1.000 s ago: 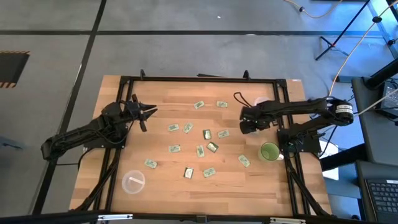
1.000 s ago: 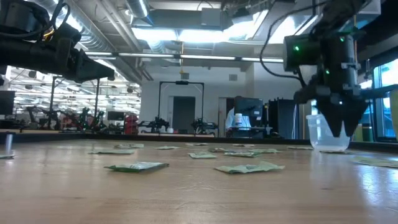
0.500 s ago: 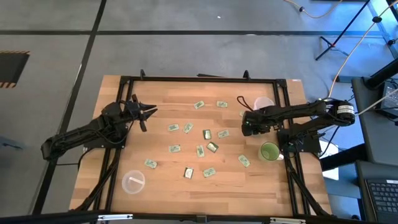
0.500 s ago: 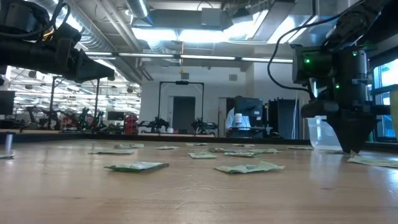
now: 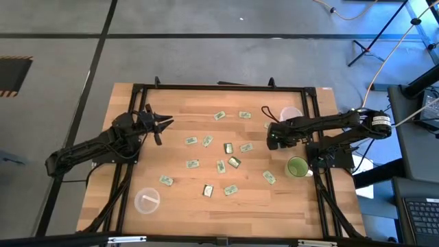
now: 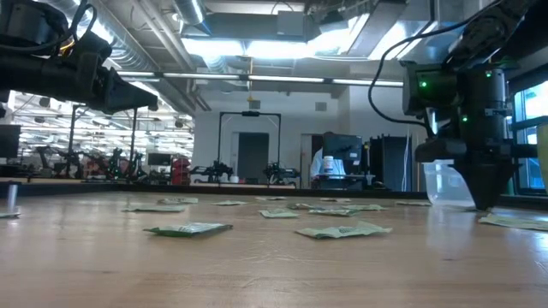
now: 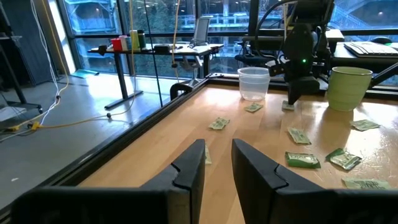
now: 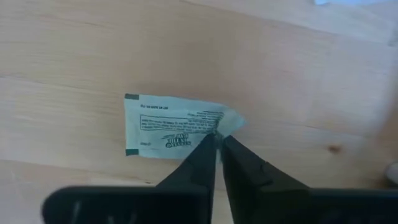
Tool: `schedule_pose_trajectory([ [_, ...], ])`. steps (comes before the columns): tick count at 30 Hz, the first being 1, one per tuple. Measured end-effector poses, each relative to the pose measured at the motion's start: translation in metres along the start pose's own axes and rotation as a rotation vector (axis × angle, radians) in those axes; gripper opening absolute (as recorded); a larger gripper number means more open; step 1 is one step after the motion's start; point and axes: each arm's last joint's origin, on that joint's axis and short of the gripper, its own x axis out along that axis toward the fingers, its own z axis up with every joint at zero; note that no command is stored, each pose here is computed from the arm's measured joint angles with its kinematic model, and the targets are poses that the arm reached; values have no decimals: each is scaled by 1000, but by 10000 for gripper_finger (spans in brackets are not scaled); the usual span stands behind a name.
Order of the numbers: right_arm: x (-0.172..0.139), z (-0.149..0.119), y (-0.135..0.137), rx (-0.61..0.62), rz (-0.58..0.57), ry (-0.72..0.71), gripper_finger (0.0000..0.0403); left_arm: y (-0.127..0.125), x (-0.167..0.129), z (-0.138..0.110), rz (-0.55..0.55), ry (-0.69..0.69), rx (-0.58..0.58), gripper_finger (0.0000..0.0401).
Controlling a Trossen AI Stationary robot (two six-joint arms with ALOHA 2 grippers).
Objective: Pick and place items into bin
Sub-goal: Put the white stevia packet into the top white bin
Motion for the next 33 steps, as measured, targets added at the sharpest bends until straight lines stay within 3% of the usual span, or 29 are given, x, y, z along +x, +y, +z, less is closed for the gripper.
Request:
schedule_pose_trajectory([
  [5, 0, 0, 0, -3, -2, 1, 4, 0, 0, 0, 0, 0, 0, 75],
  [12, -9, 2, 3, -58, -23, 17, 5, 0, 0, 0, 0, 0, 0, 75],
  [17, -27, 9, 17, -121, 37, -12, 3, 0, 0, 0, 0, 0, 0, 75],
  [24, -77, 22, 42, -238, 126, -94, 4, 0, 0, 0, 0, 0, 0, 75],
  [33, -148, 42, 30, -201, -24, -153, 5, 0, 0, 0, 0, 0, 0, 75],
])
